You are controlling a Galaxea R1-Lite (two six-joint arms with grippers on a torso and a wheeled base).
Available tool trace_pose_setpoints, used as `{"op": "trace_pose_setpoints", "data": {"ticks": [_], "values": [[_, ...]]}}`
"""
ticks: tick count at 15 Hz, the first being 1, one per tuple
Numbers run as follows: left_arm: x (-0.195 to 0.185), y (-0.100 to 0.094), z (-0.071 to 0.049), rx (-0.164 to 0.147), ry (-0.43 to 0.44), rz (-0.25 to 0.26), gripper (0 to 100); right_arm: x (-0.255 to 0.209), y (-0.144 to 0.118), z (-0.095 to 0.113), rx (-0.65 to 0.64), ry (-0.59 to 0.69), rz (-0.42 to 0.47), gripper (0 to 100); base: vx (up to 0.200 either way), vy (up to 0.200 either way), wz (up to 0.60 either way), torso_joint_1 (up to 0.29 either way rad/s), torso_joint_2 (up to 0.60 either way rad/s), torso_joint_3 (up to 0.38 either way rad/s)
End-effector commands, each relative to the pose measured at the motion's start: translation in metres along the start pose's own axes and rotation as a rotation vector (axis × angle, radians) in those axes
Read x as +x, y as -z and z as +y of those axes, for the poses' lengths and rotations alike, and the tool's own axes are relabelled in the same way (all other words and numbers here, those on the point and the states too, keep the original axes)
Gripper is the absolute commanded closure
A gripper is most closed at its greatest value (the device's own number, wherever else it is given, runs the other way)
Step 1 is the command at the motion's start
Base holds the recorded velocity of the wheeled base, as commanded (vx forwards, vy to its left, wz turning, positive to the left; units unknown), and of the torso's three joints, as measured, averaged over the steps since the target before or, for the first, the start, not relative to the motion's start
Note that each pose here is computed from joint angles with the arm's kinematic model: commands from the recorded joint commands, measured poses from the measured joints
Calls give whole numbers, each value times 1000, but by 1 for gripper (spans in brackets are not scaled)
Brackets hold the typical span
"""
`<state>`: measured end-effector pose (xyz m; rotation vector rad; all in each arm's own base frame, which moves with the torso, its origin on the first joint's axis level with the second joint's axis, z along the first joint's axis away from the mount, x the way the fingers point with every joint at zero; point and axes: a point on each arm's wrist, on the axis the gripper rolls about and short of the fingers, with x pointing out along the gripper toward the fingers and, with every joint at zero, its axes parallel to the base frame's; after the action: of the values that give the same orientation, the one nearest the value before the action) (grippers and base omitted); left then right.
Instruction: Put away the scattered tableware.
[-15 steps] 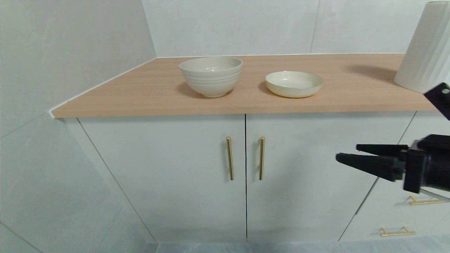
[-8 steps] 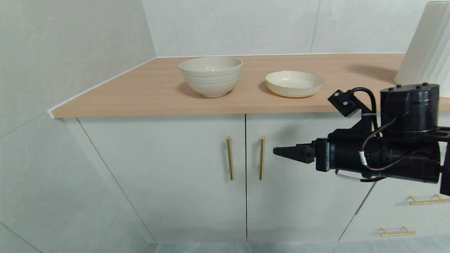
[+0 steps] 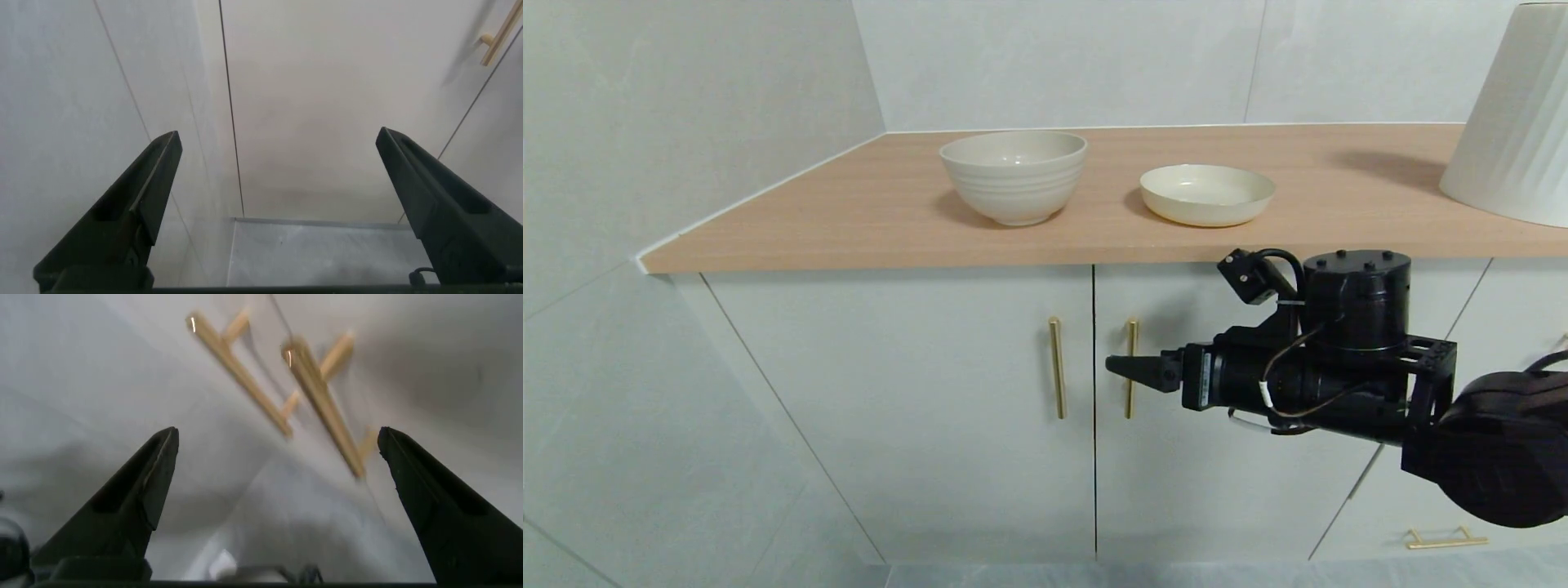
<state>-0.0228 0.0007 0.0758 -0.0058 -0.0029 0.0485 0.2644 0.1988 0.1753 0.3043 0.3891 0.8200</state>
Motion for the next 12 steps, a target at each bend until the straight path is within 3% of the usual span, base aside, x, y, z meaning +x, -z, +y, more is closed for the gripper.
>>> {"op": "trace_pose_setpoints", "data": {"ticks": [1,3,9,12], "values": [[0,0,0,0,-1,0,0,17,14,-9,10,29,3,0,0,0,0,0,0,0],[0,0,0,0,-1,0,0,27,19,-10,8,63,-23,0,0,0,0,0,0,0],[0,0,0,0,-1,0,0,38,26,-4,59,6,-90,0,0,0,0,0,0,0],[0,0,0,0,-1,0,0,38,32,6,56,-21,-75,0,0,0,0,0,0,0]]}}
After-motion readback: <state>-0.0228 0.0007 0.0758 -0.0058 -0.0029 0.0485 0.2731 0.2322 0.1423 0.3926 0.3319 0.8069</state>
